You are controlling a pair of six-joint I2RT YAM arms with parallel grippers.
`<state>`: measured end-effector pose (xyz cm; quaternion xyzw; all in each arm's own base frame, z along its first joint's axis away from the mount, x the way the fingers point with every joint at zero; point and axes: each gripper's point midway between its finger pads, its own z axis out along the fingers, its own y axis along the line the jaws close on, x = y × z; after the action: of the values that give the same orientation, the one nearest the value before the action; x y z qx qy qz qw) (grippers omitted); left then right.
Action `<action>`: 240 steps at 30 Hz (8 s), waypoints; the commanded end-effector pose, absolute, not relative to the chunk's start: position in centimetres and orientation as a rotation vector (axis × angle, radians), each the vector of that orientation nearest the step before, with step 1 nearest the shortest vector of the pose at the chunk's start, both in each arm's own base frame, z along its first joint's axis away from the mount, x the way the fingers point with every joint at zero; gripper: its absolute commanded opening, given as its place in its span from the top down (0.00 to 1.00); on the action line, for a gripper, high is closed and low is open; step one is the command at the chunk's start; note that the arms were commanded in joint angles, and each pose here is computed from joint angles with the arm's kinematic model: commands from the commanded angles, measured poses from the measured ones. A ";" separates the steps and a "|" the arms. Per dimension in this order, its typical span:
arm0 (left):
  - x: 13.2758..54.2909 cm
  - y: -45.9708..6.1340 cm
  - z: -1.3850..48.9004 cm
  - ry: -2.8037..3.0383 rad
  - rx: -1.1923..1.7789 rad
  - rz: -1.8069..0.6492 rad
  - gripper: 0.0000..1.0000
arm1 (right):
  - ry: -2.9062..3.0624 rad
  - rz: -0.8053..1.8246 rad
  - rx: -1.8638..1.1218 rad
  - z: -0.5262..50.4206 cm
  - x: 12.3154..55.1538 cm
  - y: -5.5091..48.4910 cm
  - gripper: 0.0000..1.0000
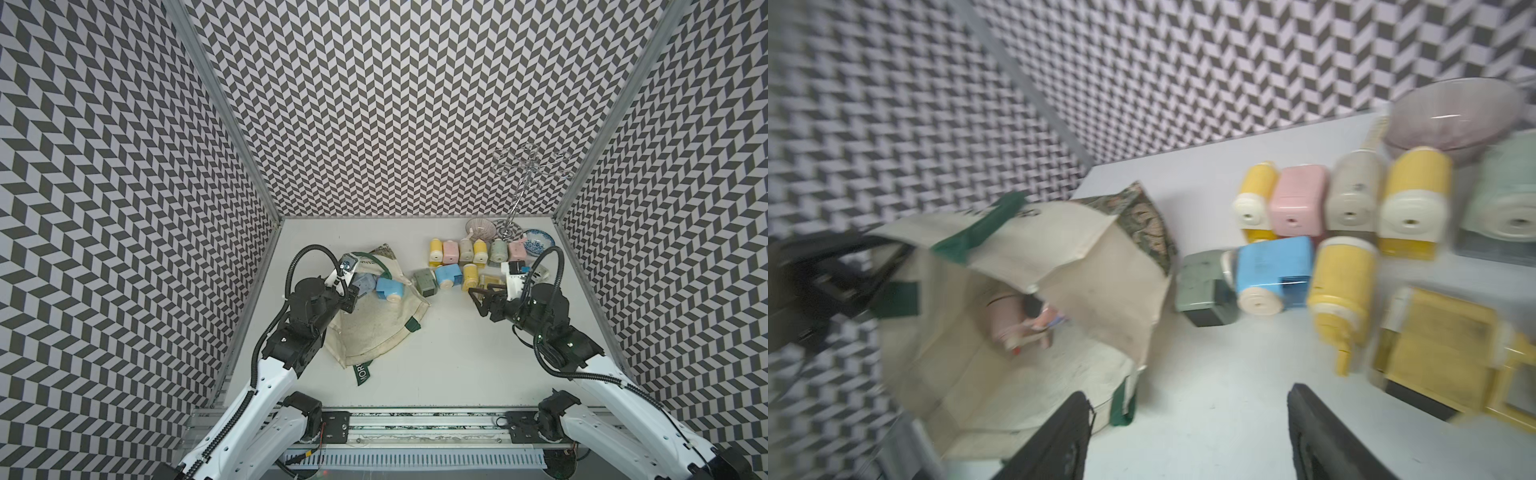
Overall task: Take out the pencil sharpeners from the tote bags
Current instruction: Place the pencil sharpener at the center of the board, then pick up the pencil sharpener from the canvas bag, then place the pencil sharpener at the center of the board.
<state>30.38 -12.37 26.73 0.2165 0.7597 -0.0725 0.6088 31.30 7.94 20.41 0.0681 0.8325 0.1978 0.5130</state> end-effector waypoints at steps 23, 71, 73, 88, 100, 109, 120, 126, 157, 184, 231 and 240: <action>28.7 -11.8 31.6 1.574 0.496 -0.144 1.00 | 1.663 1.141 -0.944 21.7 13.5 37.2 0.28; 28.6 -12.4 32.1 1.550 0.501 -0.163 1.00 | 2.049 0.837 -0.057 6.6 32.2 53.6 0.17; 28.5 -12.5 32.0 1.550 0.507 -0.164 1.00 | 2.076 0.845 -0.065 5.9 32.7 53.6 0.19; 28.5 -12.7 31.8 1.555 0.516 -0.163 1.00 | 2.084 1.024 -0.250 6.6 32.7 54.4 0.42; 28.4 -12.8 31.8 1.556 0.517 -0.161 1.00 | 2.029 1.120 -0.414 9.7 30.0 53.9 0.54; 28.4 -12.8 31.8 1.556 0.518 -0.160 1.00 | 2.029 1.204 -0.530 10.4 27.0 53.2 0.57; 28.6 -12.5 31.4 1.571 0.510 -0.143 1.00 | 1.931 1.212 -0.711 13.6 22.9 50.4 0.57; 28.6 -12.6 31.4 1.573 0.515 -0.146 1.00 | 1.873 1.202 -0.807 14.9 20.6 47.7 0.57; 28.9 -12.8 31.1 1.593 0.497 -0.160 1.00 | 1.990 0.716 -0.388 19.1 26.2 24.2 0.56; 28.6 -13.1 31.3 1.584 0.507 -0.174 1.00 | 2.169 0.274 0.471 10.0 31.5 4.9 0.48; 28.3 -13.5 31.2 1.580 0.521 -0.169 1.00 | 2.113 0.179 0.510 12.7 32.0 2.2 0.14; 28.3 -13.5 31.2 1.582 0.521 -0.169 1.00 | 1.948 0.553 0.156 20.3 31.0 8.4 0.21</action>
<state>28.73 -13.00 27.57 0.2337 0.7435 -0.0605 0.6236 31.05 5.31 16.78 0.1394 0.8398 0.1597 0.4997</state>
